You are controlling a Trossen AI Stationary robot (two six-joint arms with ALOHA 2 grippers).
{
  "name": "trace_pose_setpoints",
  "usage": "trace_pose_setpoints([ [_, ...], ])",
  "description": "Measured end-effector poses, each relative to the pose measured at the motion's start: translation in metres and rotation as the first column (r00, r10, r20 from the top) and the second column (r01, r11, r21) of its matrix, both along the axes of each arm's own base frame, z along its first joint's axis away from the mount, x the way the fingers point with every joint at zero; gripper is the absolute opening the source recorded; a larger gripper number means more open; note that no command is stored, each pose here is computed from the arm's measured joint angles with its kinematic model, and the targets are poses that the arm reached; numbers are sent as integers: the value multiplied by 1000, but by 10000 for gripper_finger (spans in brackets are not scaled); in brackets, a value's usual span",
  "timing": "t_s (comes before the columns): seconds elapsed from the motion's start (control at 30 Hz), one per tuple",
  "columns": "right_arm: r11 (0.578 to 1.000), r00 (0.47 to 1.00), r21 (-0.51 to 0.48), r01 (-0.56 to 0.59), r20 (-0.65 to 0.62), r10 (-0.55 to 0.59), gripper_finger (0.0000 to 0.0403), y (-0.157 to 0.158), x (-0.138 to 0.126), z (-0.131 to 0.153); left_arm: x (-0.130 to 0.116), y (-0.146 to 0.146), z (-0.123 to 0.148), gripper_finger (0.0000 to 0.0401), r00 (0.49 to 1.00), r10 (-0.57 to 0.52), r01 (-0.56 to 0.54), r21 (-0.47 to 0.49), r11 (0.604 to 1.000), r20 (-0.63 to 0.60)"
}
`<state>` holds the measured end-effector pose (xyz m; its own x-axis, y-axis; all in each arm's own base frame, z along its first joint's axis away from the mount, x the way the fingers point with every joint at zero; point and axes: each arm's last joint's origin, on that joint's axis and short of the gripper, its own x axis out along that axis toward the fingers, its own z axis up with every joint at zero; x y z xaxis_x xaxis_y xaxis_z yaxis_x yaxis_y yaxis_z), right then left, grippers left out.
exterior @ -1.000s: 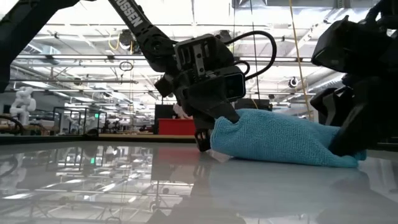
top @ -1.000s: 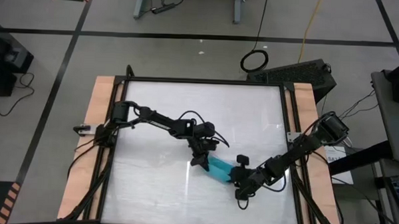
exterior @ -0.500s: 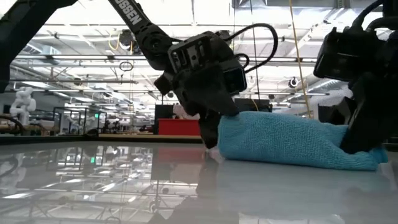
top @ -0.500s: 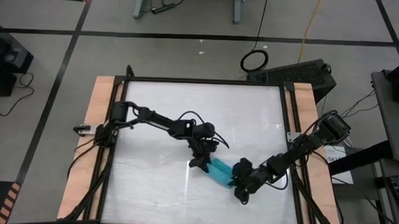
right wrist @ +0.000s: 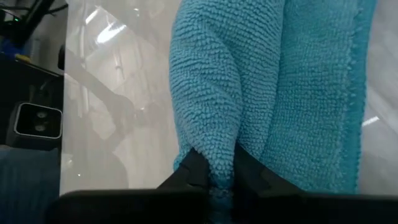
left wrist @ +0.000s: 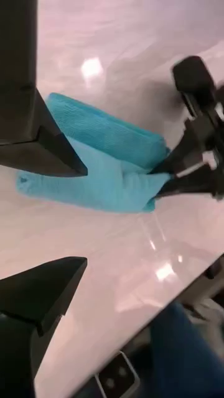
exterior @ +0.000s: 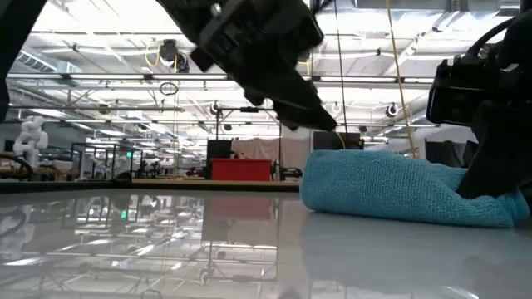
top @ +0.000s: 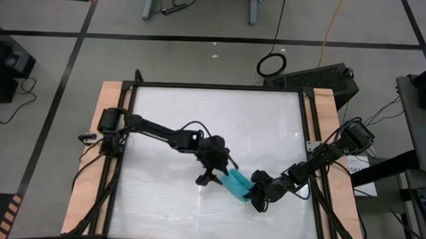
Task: Roll towel
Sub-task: Roll the blue towel
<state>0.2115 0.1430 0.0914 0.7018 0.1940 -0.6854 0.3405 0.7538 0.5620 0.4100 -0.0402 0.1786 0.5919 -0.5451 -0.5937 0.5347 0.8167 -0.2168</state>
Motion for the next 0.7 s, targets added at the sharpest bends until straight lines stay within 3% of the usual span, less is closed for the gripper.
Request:
trace_pose_setpoints([
  [0.27,1000,1000,13,1,15,-2,17,-1,-1,0,-10,-30,-3,226,997,-81,80,196,977,-1],
  [0.47,1000,1000,19,5,17,-5,17,-1,-1,0,-9,-43,-1,226,988,-126,84,376,923,88],
  [0.7,1000,1000,28,10,22,-10,18,-1,-1,0,-4,-39,-11,226,977,-176,107,442,891,119],
])
